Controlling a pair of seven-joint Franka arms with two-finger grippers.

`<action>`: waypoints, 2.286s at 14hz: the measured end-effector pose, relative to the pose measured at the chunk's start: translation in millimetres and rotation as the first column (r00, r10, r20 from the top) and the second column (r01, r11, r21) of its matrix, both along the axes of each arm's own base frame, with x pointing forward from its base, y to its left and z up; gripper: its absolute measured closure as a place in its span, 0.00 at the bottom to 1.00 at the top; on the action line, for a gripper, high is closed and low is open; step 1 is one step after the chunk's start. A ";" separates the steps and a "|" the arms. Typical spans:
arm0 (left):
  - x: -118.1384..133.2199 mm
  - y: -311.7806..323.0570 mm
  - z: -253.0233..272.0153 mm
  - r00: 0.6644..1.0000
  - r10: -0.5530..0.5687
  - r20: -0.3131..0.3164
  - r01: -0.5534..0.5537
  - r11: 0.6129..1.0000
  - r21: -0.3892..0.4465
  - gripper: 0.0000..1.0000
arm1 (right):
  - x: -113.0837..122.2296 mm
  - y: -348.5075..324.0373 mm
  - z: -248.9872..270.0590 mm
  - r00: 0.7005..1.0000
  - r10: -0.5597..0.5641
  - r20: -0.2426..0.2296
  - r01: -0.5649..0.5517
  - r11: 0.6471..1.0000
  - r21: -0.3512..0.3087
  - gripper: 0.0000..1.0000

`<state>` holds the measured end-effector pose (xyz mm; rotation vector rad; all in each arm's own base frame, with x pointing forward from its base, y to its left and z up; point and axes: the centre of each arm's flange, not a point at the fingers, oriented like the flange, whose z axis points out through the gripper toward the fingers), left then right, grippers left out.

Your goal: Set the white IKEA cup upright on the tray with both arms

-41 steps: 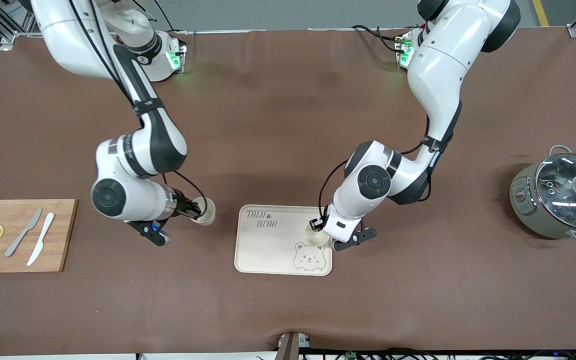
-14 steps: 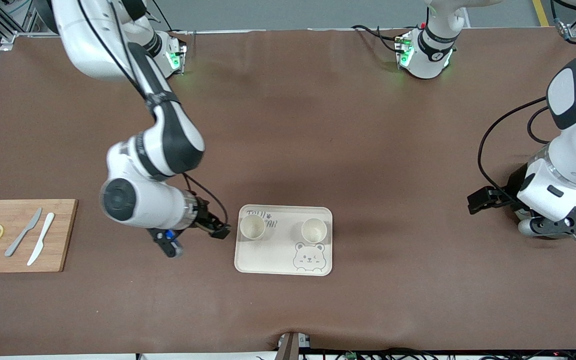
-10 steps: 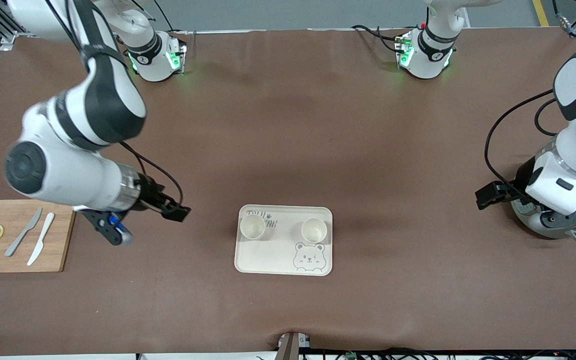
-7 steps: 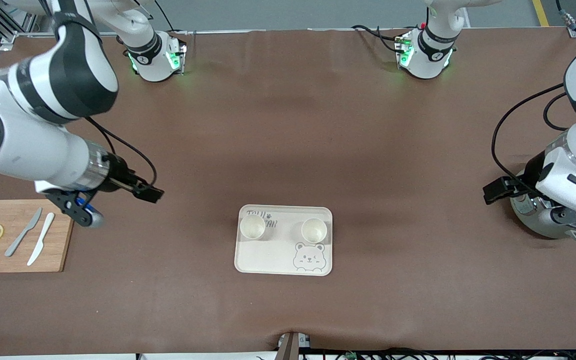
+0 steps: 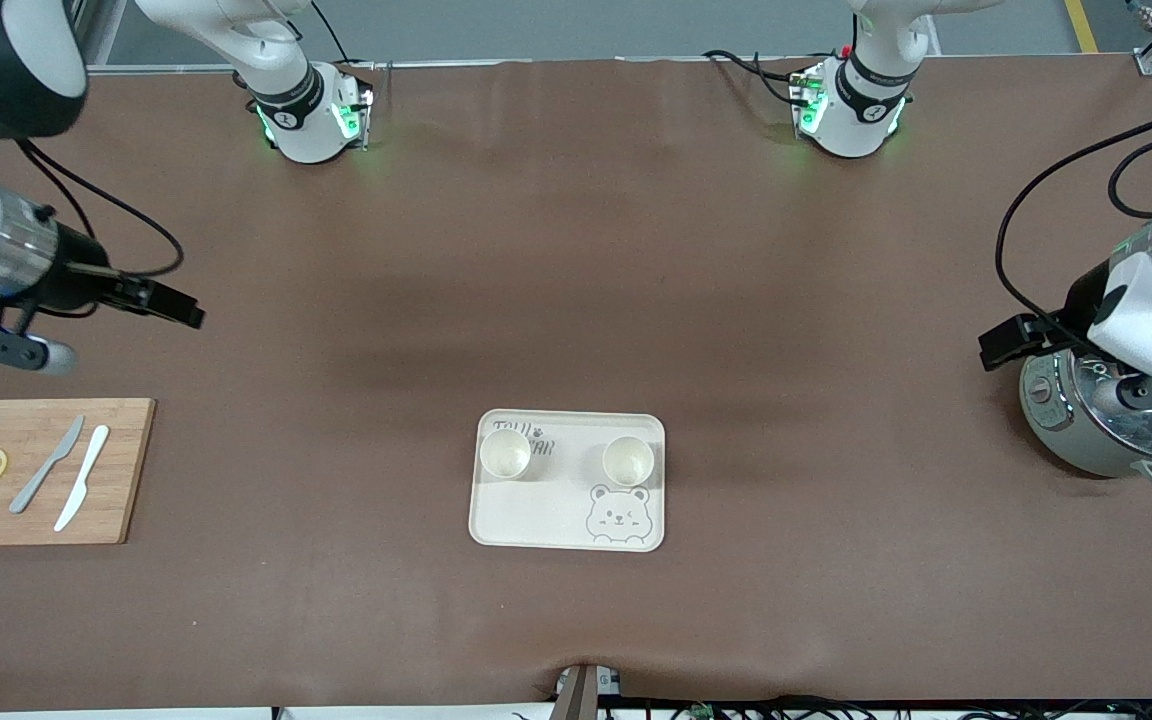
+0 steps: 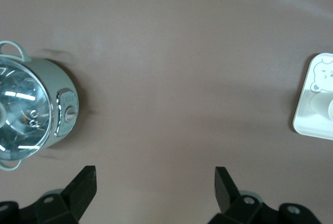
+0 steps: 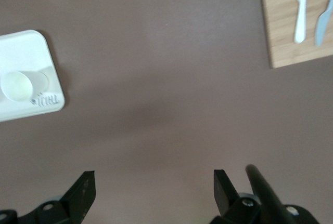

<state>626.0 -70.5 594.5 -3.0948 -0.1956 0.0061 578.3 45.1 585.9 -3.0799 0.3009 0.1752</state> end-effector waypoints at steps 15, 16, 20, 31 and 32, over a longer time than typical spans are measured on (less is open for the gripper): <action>-104.5 -8.8 44.2 0.998 -0.038 0.048 0.038 0.999 0.005 0.00 | -54.3 -71.0 62.8 0.960 0.278 0.028 -0.277 0.960 -0.033 0.00; -111.6 -8.9 43.4 0.998 -0.036 0.049 0.036 0.999 -0.001 0.00 | -54.0 -67.8 62.9 0.958 0.284 0.028 -0.283 0.958 -0.036 0.00; -128.0 -4.8 43.5 0.998 -0.030 0.049 0.030 1.000 0.005 0.00 | -53.1 -65.6 63.4 0.957 0.288 0.034 -0.287 0.957 -0.040 0.00; -130.6 -3.3 47.6 0.998 -0.027 0.050 0.027 1.000 0.005 0.00 | -53.0 -65.4 63.6 0.957 0.289 0.035 -0.287 0.957 -0.040 0.00; -130.6 -2.8 47.7 0.998 -0.026 0.050 0.026 1.000 0.005 0.00 | -53.0 -65.4 63.5 0.957 0.289 0.035 -0.287 0.957 -0.040 0.00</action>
